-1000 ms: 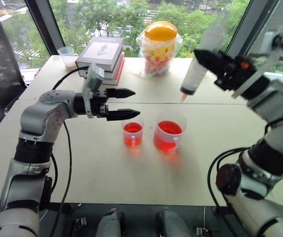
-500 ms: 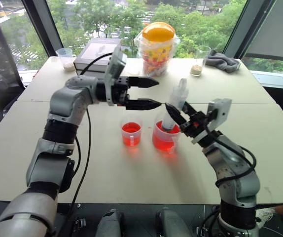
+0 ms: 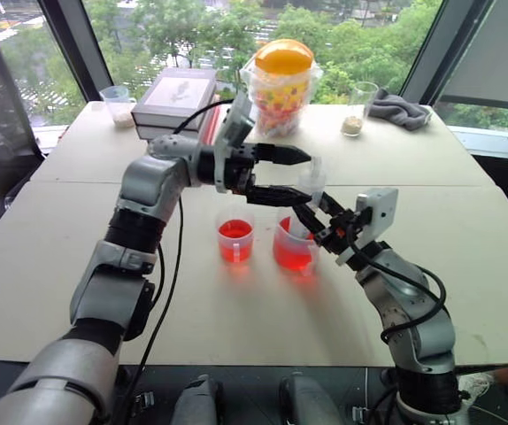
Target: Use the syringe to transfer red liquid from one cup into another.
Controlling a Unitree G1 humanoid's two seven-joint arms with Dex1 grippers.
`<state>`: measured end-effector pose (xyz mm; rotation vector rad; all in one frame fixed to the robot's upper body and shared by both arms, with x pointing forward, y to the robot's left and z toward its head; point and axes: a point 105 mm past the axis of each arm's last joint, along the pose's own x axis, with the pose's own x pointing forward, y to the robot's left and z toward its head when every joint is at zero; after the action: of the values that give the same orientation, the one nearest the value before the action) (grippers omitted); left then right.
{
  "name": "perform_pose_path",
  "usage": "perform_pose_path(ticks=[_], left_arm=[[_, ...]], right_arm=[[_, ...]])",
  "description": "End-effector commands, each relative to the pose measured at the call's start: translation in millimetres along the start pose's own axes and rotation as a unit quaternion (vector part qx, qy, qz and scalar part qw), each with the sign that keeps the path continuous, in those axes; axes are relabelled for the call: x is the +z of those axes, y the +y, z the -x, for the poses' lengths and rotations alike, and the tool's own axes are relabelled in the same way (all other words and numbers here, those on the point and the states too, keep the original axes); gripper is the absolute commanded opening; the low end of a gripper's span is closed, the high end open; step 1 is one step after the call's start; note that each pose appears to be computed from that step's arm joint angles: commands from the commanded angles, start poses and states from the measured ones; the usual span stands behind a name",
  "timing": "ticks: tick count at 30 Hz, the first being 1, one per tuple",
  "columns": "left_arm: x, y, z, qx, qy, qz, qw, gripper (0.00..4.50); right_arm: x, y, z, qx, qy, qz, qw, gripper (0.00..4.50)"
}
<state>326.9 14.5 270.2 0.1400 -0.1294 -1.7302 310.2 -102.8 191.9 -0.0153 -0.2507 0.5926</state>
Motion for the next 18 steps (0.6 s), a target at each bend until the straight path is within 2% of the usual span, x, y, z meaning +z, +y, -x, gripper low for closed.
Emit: perform_pose_path(ticks=[1, 5, 6, 9, 15, 16, 18], left_arm=[[9.0, -4.8, -7.2, -0.020, 0.009, -0.022, 1.000, 4.50], [7.3, -4.7, -11.5, -0.022, 0.009, -0.016, 1.000, 4.50], [8.1, -3.3, -13.5, -0.019, 0.006, -0.014, 1.000, 4.25], [10.5, 0.9, -17.4, -0.010, -0.003, -0.011, 1.000, 3.33], [13.9, 2.6, -18.7, -0.006, -0.011, -0.018, 1.000, 0.33], [15.4, 2.6, -18.2, -0.005, -0.012, -0.021, 1.000, 0.07], [19.7, 4.6, -17.0, 0.000, -0.017, -0.026, 1.000, 0.07]], right_arm=[[6.6, 0.5, -0.4, 0.001, -0.014, 0.011, 1.000, 1.38], [6.8, 0.0, -0.1, 0.000, -0.013, 0.014, 1.000, 1.38], [6.7, 0.2, -0.1, 0.001, -0.012, 0.015, 1.000, 1.38], [6.6, 0.0, -0.6, 0.002, -0.011, 0.017, 1.000, 1.38], [3.5, 1.8, -0.3, 0.007, -0.003, 0.016, 1.000, 1.38], [2.6, 2.5, -0.2, 0.010, 0.001, 0.015, 1.000, 1.38], [0.7, 4.2, -0.1, 0.016, 0.007, 0.011, 1.000, 1.38]])
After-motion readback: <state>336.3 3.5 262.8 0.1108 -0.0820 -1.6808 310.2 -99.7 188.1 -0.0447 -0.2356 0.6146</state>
